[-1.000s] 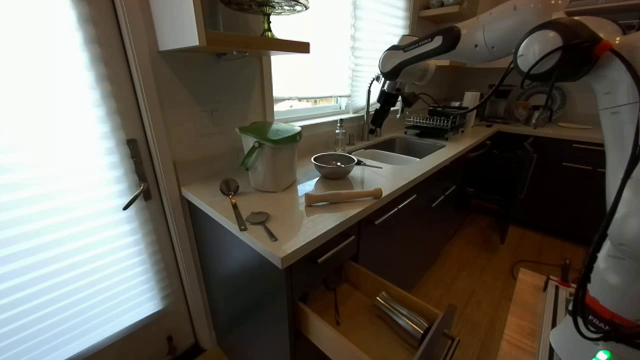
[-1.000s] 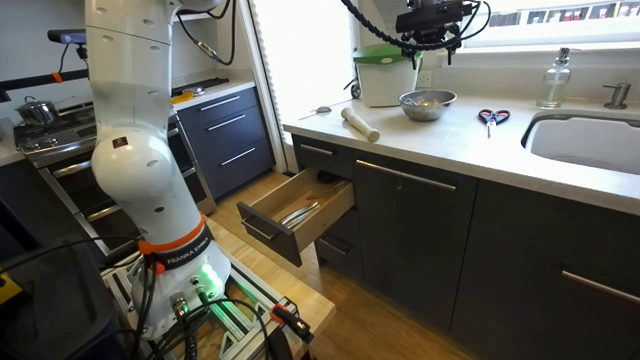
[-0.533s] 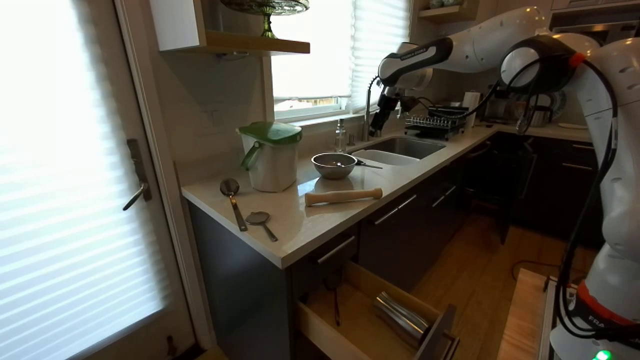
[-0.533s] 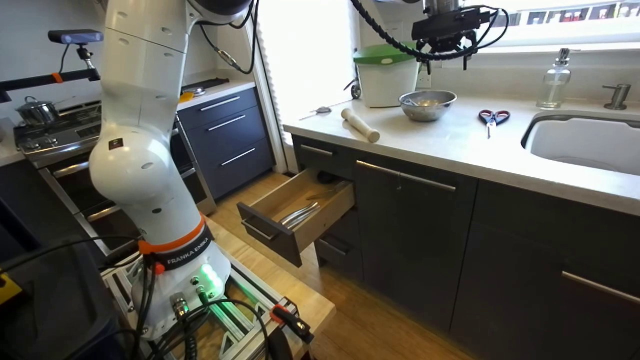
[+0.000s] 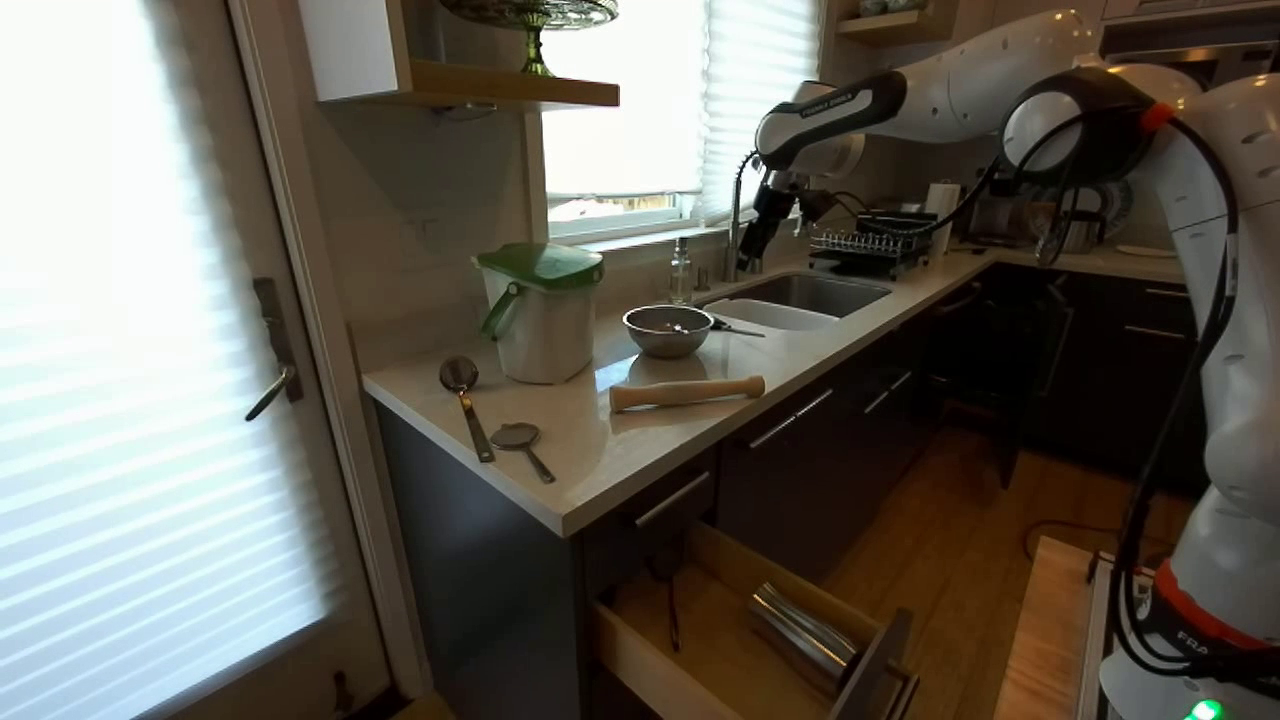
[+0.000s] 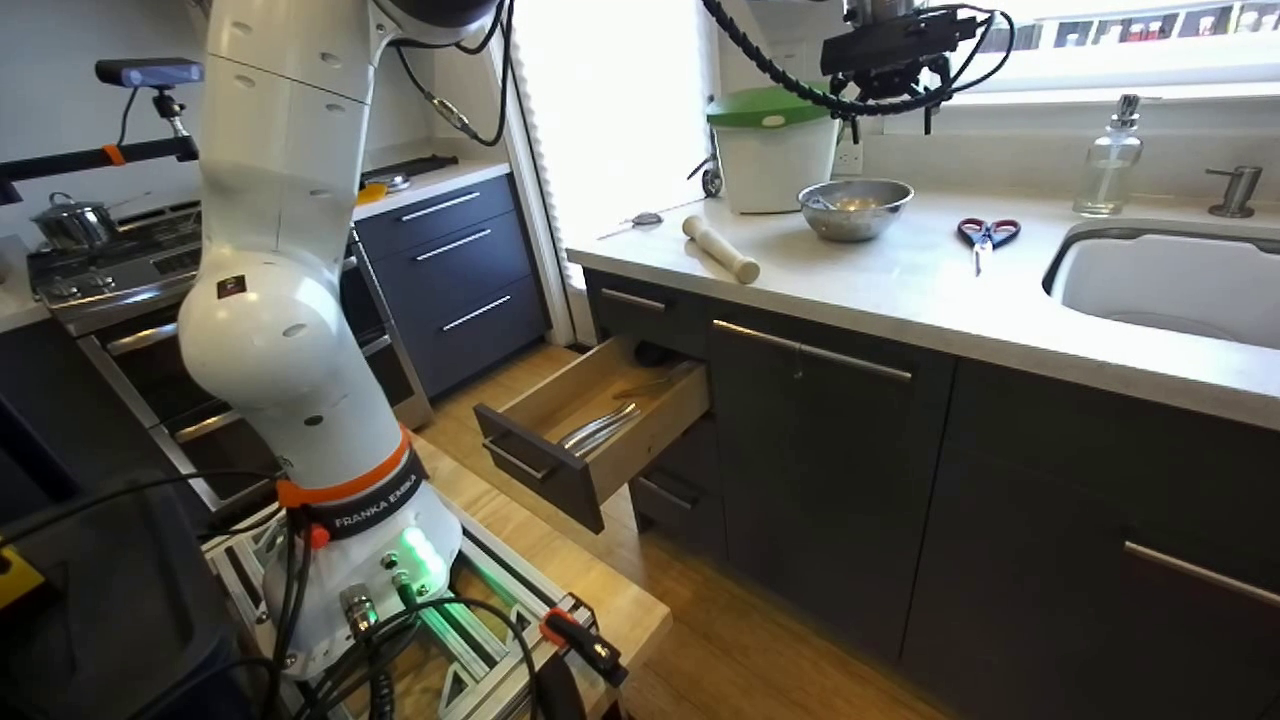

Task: Pick up the scissors and place it in between the wooden rolling pin and the silver bowl

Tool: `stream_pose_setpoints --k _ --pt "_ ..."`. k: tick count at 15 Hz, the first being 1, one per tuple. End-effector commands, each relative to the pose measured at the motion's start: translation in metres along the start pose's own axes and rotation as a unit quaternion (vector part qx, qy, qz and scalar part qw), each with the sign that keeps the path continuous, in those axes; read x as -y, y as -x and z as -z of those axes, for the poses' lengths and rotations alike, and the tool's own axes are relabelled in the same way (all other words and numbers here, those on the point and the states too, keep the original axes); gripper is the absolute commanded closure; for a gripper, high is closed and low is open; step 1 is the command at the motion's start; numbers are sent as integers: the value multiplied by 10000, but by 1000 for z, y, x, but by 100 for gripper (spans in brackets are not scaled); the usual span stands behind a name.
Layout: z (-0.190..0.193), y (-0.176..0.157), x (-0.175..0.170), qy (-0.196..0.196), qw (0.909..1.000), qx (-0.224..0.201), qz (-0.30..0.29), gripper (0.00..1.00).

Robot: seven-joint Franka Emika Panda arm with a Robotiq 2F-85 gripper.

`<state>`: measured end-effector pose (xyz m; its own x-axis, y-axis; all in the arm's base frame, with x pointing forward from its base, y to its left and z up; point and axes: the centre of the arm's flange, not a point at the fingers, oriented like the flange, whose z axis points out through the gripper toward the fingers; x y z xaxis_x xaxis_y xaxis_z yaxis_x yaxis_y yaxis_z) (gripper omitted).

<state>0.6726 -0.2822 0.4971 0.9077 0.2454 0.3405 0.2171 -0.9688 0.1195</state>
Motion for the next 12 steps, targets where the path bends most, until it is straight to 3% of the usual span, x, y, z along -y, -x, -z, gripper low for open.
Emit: stream_pose_setpoints --k 1,4,12 --pt "0 0 0 0 10000 0 0 0" --pt "0 0 0 0 10000 0 0 0" --pt "-65 -2 -30 -228 9988 174 -389 0"
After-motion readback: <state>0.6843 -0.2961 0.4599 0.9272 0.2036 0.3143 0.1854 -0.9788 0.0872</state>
